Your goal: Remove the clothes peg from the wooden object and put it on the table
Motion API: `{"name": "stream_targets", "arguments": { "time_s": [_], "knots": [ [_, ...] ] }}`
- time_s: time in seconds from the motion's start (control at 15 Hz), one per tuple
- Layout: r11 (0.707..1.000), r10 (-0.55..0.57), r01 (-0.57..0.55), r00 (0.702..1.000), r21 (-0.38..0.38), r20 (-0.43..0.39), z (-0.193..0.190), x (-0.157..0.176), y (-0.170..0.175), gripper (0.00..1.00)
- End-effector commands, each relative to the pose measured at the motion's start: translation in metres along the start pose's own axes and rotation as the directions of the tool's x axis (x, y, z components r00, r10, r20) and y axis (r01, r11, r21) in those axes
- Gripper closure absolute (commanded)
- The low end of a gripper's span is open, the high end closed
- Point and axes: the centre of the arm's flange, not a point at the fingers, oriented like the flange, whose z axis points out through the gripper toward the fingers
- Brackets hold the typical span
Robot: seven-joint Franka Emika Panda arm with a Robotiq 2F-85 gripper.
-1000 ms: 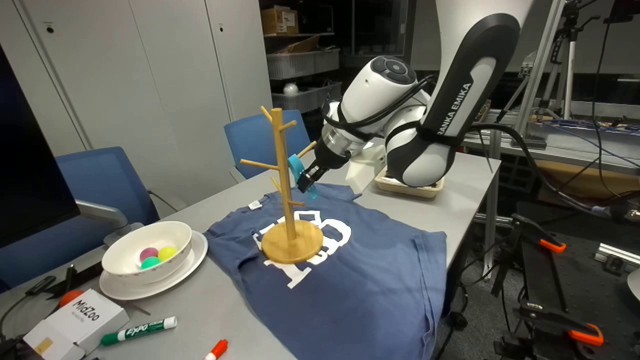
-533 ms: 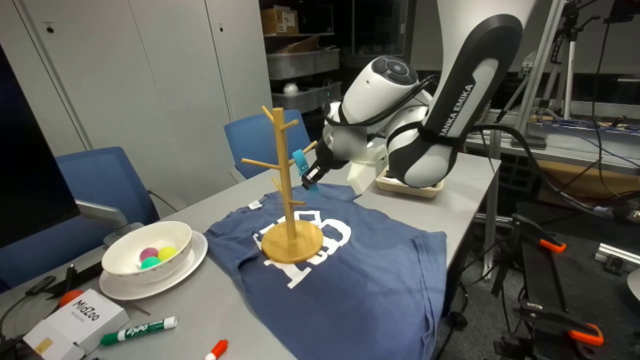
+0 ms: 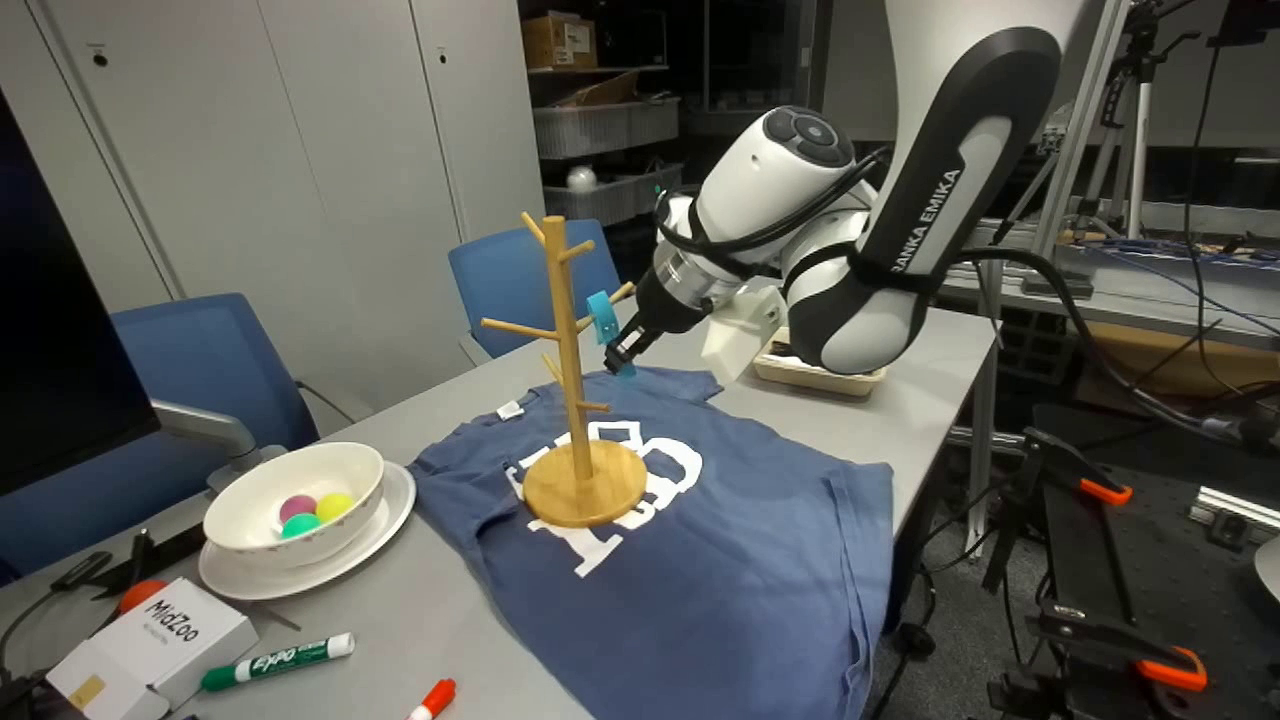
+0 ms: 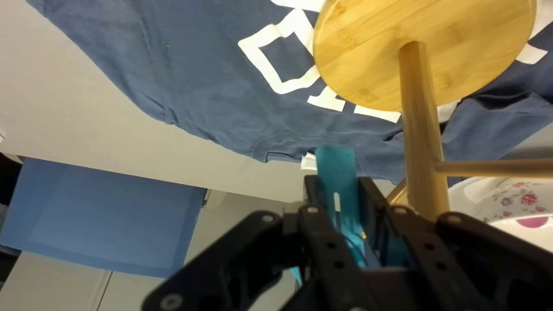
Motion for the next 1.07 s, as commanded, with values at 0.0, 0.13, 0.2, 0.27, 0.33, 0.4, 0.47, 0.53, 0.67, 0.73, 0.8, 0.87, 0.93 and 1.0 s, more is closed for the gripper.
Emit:
{"name": "stream_targets", "arguments": {
  "time_s": [0.0, 0.13, 0.2, 0.27, 0.33, 0.4, 0.47, 0.53, 0.67, 0.73, 0.8, 0.87, 0.93, 1.0],
  "knots": [
    [1.0, 0.019, -0.019, 0.999, 0.002, -0.046, -0.018, -0.005, -0.002, 0.94],
    [1.0, 0.025, -0.026, 0.998, -0.006, -0.059, -0.024, -0.005, 0.001, 0.94],
    [0.999, 0.029, -0.03, 0.998, -0.011, -0.064, -0.026, -0.005, 0.003, 0.94],
    [0.999, 0.036, -0.038, 0.997, -0.018, -0.068, -0.028, -0.005, 0.006, 0.94],
    [0.999, 0.041, -0.043, 0.997, -0.026, -0.073, -0.029, -0.005, 0.009, 0.94],
    [0.998, 0.048, -0.051, 0.996, -0.036, -0.075, -0.031, -0.005, 0.014, 0.94],
    [0.997, 0.052, -0.056, 0.996, -0.047, -0.078, -0.032, -0.005, 0.017, 0.94],
    [0.996, 0.057, -0.062, 0.995, -0.06, -0.081, -0.033, -0.005, 0.023, 0.94],
    [0.994, 0.07, -0.077, 0.994, -0.081, -0.086, -0.037, -0.004, 0.033, 0.94],
    [0.992, 0.075, -0.083, 0.993, -0.091, -0.089, -0.039, -0.004, 0.038, 0.94],
    [0.991, 0.082, -0.091, 0.993, -0.101, -0.089, -0.04, -0.004, 0.044, 0.94],
    [0.989, 0.087, -0.097, 0.992, -0.11, -0.091, -0.041, -0.004, 0.049, 0.94],
    [0.988, 0.093, -0.103, 0.992, -0.118, -0.091, -0.042, -0.005, 0.053, 0.94],
    [0.986, 0.098, -0.109, 0.991, -0.126, -0.09, -0.042, -0.006, 0.058, 0.94]
  ]
}}
